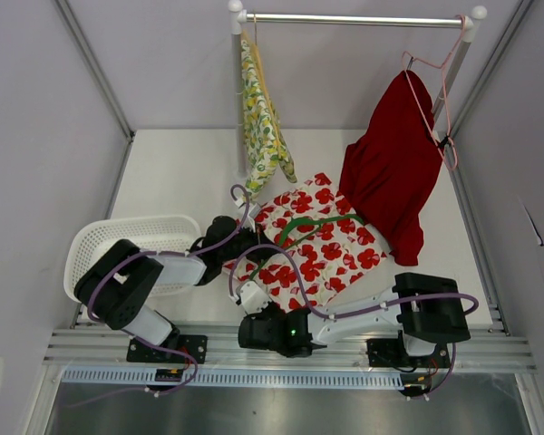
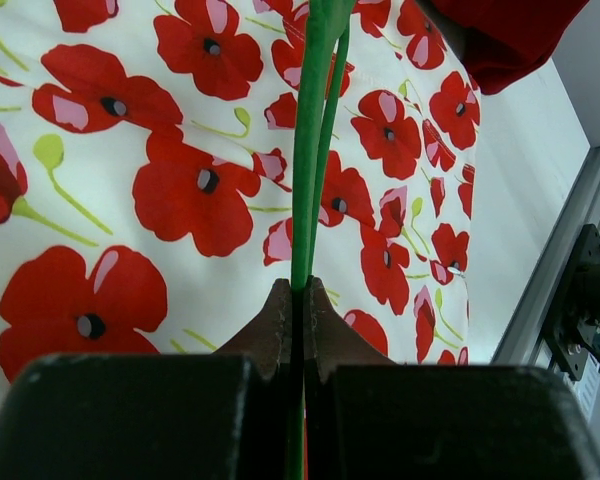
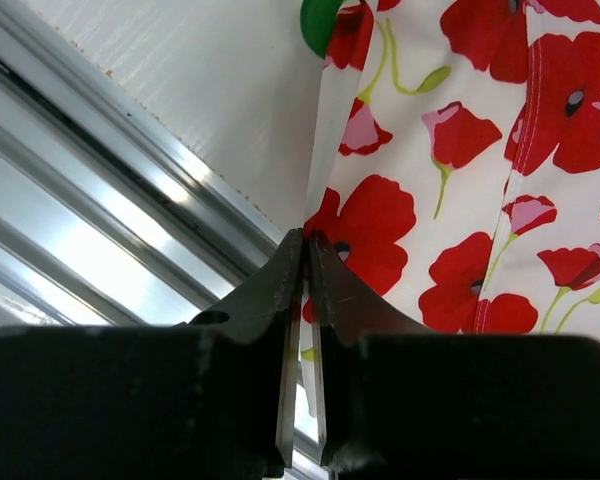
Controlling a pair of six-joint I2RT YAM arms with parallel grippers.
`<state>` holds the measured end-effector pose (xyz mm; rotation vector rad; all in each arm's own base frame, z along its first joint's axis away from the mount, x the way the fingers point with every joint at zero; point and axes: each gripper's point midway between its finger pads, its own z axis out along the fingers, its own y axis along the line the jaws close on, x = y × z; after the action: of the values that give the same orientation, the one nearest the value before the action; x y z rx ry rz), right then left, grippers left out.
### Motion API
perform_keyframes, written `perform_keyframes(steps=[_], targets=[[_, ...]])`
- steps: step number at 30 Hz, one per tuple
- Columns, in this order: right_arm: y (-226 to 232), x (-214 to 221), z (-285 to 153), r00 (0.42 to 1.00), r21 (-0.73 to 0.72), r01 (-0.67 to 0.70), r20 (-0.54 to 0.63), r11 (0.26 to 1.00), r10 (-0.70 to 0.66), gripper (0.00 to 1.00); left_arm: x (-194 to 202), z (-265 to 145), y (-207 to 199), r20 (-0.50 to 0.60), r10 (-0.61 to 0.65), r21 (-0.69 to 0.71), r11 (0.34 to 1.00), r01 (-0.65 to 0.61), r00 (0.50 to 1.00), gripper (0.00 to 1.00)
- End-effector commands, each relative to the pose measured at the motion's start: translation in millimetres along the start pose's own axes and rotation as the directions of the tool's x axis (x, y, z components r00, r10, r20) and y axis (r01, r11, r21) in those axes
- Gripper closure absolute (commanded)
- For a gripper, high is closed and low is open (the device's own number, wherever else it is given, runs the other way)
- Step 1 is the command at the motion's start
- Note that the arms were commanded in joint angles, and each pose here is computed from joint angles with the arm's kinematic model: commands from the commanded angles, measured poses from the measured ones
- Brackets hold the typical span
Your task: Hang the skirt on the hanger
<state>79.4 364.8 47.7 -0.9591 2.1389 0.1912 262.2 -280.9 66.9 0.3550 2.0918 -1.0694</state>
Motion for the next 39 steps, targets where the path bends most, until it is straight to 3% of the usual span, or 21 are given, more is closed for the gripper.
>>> perform_keyframes(steps=[1, 23, 34, 39], targets=[[13.2, -8.2, -5.0, 0.999, -0.007, -0.038, 0.022, 0.999, 0.038, 0.89, -1.2, 3.1, 7.1, -0.014, 0.043, -0.038, 0.998, -0.043, 0.999, 1.00], [41.1, -13.8, -17.7, 0.998, -0.124, -0.063, 0.020, 0.990, 0.066, 0.89, -19.5, -15.8, 23.3, 0.125, 0.029, -0.171, 0.985, -0.007, 0.992, 1.00], [31.6, -13.9, -15.0, 0.995, -0.126, -0.094, 0.006, 0.988, 0.096, 0.89, -26.6, -26.2, 27.6, 0.191, 0.039, -0.204, 0.979, 0.000, 0.981, 1.00], [27.4, -17.9, -22.1, 0.991, -0.156, -0.129, 0.020, 0.979, 0.134, 0.81, -32.8, -35.1, 12.0, 0.228, 0.074, -0.158, 0.987, -0.038, 0.971, 1.00]])
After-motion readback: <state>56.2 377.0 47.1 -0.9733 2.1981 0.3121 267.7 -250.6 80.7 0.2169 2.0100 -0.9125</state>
